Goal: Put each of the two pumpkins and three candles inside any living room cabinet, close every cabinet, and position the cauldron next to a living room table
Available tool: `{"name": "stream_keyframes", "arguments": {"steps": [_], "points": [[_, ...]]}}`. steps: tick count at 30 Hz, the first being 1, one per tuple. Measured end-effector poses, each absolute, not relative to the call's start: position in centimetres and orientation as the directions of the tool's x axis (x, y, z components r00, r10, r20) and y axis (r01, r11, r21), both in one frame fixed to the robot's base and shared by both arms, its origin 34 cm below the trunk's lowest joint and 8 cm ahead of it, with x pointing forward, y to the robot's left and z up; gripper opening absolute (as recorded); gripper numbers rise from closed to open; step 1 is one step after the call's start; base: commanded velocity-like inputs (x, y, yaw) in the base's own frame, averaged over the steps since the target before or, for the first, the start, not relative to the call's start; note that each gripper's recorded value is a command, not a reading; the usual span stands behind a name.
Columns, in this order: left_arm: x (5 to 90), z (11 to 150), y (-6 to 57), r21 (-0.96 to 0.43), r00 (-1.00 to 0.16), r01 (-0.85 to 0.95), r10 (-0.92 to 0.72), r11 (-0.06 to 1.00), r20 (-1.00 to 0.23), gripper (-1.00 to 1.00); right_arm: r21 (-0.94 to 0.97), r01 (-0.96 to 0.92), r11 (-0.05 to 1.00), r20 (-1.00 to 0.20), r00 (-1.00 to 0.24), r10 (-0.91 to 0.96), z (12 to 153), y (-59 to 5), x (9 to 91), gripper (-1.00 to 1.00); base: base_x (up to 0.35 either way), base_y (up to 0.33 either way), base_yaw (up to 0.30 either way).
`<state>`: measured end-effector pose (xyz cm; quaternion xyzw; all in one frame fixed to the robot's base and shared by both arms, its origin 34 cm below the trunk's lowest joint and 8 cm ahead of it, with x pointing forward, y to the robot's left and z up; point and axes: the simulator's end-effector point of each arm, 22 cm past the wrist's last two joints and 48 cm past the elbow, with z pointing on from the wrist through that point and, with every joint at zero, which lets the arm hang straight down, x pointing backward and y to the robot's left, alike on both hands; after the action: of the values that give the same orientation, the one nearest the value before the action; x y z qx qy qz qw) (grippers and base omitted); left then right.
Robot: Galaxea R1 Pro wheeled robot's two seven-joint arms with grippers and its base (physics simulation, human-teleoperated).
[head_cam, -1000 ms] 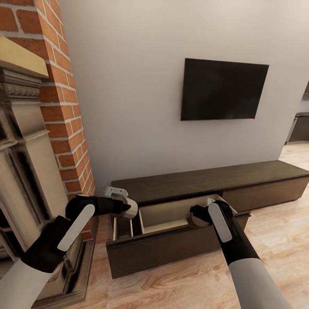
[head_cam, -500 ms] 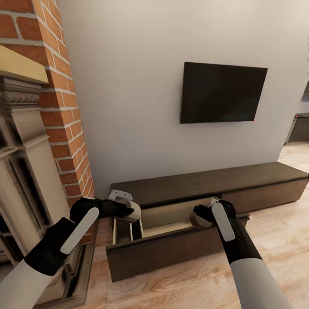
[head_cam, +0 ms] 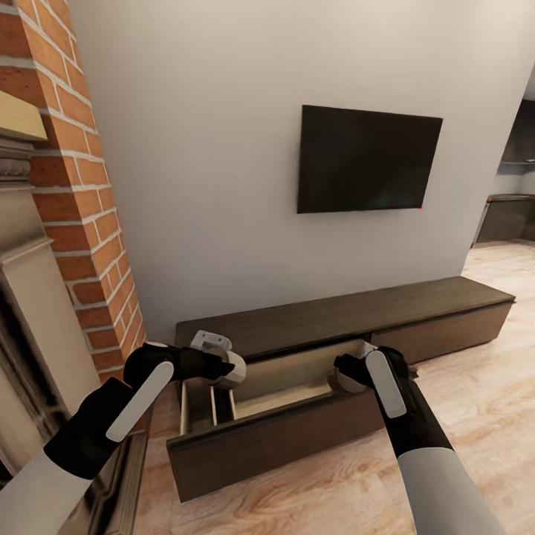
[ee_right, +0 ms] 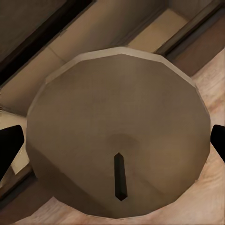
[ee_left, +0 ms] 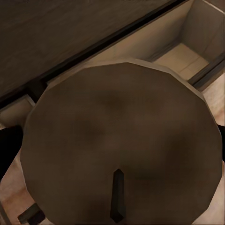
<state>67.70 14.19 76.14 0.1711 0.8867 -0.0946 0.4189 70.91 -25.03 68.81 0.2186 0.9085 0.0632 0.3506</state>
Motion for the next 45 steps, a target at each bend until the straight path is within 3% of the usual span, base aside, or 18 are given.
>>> {"name": "stream_keyframes", "arguments": {"steps": [26,45], "points": [[68.0,74.1,14.0,-0.037,-0.617,0.387,0.229,0.921,-0.753,-1.00,0.324,0.357,0.876,-0.538,-0.692,0.481,66.2,-23.7,70.9,-1.00,0.017,0.000,0.001],[68.0,73.3,13.8,-0.039,-0.625,0.392,0.235,0.919,-0.744,-1.00,0.315,0.357,0.879,-0.545,-0.690,0.476,66.0,-23.6,71.1,-1.00,0.111,-0.039,0.000]]}}
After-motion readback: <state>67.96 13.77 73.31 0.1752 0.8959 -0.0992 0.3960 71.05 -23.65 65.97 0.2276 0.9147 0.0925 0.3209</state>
